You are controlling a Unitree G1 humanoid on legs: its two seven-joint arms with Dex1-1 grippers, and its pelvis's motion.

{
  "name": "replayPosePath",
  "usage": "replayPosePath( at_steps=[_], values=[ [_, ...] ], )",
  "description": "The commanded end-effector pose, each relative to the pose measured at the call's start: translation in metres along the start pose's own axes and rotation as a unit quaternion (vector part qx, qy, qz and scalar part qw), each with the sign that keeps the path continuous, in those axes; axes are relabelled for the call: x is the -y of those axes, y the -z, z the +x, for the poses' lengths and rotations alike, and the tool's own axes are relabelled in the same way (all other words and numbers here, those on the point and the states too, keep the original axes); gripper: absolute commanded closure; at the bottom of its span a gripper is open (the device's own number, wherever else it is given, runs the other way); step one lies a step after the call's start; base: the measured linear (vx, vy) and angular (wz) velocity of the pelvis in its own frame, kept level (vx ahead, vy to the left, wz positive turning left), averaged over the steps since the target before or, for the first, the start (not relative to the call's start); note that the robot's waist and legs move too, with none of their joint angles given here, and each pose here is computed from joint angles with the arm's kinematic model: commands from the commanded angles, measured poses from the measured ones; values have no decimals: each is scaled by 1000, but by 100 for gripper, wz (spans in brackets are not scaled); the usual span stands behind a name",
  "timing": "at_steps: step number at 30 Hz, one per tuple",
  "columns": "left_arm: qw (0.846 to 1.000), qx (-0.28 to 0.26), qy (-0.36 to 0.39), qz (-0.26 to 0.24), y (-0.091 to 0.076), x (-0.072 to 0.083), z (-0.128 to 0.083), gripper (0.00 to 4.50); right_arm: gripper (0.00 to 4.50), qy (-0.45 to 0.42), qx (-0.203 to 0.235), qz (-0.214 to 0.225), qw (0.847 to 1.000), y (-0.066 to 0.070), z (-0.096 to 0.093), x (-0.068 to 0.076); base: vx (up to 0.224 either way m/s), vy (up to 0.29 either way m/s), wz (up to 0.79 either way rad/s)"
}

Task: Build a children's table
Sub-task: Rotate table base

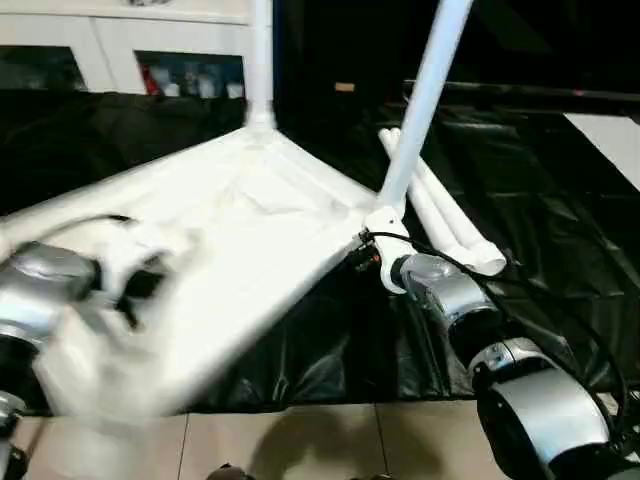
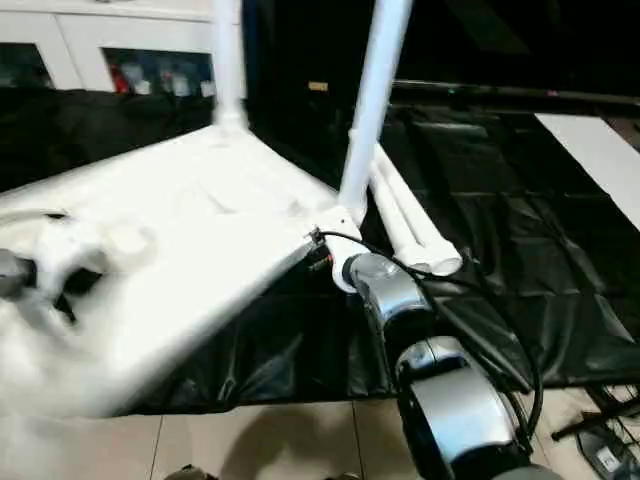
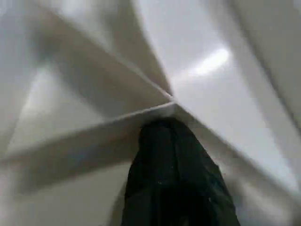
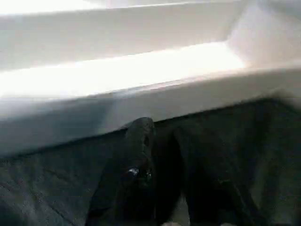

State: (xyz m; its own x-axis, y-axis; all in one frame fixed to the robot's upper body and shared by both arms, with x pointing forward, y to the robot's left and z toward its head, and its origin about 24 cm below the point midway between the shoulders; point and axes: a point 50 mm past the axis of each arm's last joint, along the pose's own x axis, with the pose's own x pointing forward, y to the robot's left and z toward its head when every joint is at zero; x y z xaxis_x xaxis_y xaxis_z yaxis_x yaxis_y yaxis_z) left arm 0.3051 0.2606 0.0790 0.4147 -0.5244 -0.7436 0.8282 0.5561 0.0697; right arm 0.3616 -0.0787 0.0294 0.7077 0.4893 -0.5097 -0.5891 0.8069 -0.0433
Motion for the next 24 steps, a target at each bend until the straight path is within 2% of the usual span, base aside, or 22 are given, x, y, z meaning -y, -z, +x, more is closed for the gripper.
replayPosePath(
  at_steps=[1, 3, 4, 6, 8, 10, 13, 14, 16, 18, 20, 24],
  values=[
    [999, 31, 35, 22, -19, 9, 13, 450, 389, -23, 33, -16, 999, -20, 6, -14, 0, 0, 0],
    [997, 59, 39, 27, -33, 12, 26, 450, 404, -48, 42, -23, 998, -27, 11, -30, 0, 0, 0],
    [997, 60, 40, 27, -34, 12, 26, 450, 404, -49, 42, -23, 998, -27, 11, -30, 0, 0, 0],
    [996, 75, 13, 40, -47, 9, 40, 450, 433, -72, 50, -28, 996, -32, 16, -45, 0, 0, 0],
    [996, 79, -21, 48, -55, 5, 48, 450, 442, -76, 54, -32, 995, -34, 18, -51, 0, 0, 0],
    [994, 73, -59, 52, -59, 0, 51, 450, 447, -73, 58, -29, 995, -35, 18, -50, 0, 0, 0],
    [987, 71, -140, 42, -66, -14, 55, 450, 447, -57, 72, -20, 996, -36, 16, -43, 0, 0, 0],
    [978, 69, -195, 39, -68, -22, 56, 450, 447, -44, 82, -13, 996, -37, 14, -35, 0, 0, 0],
    [965, 73, -250, 34, -70, -30, 55, 450, 447, -15, 96, 0, 995, -38, 9, -20, 0, 0, 0],
    [960, 78, -267, 29, -72, -32, 55, 450, 447, -4, 101, 4, 995, -38, 7, -15, 0, 0, 0],
    [951, 108, -291, 12, -77, -34, 57, 450, 447, 51, 99, 37, 993, -36, 0, 8, 0, 0, 0],
    [945, 173, -274, -34, -86, -28, 66, 450, 447, 75, 97, 55, 991, -34, -11, 31, 0, 0, 0]
  ],
)
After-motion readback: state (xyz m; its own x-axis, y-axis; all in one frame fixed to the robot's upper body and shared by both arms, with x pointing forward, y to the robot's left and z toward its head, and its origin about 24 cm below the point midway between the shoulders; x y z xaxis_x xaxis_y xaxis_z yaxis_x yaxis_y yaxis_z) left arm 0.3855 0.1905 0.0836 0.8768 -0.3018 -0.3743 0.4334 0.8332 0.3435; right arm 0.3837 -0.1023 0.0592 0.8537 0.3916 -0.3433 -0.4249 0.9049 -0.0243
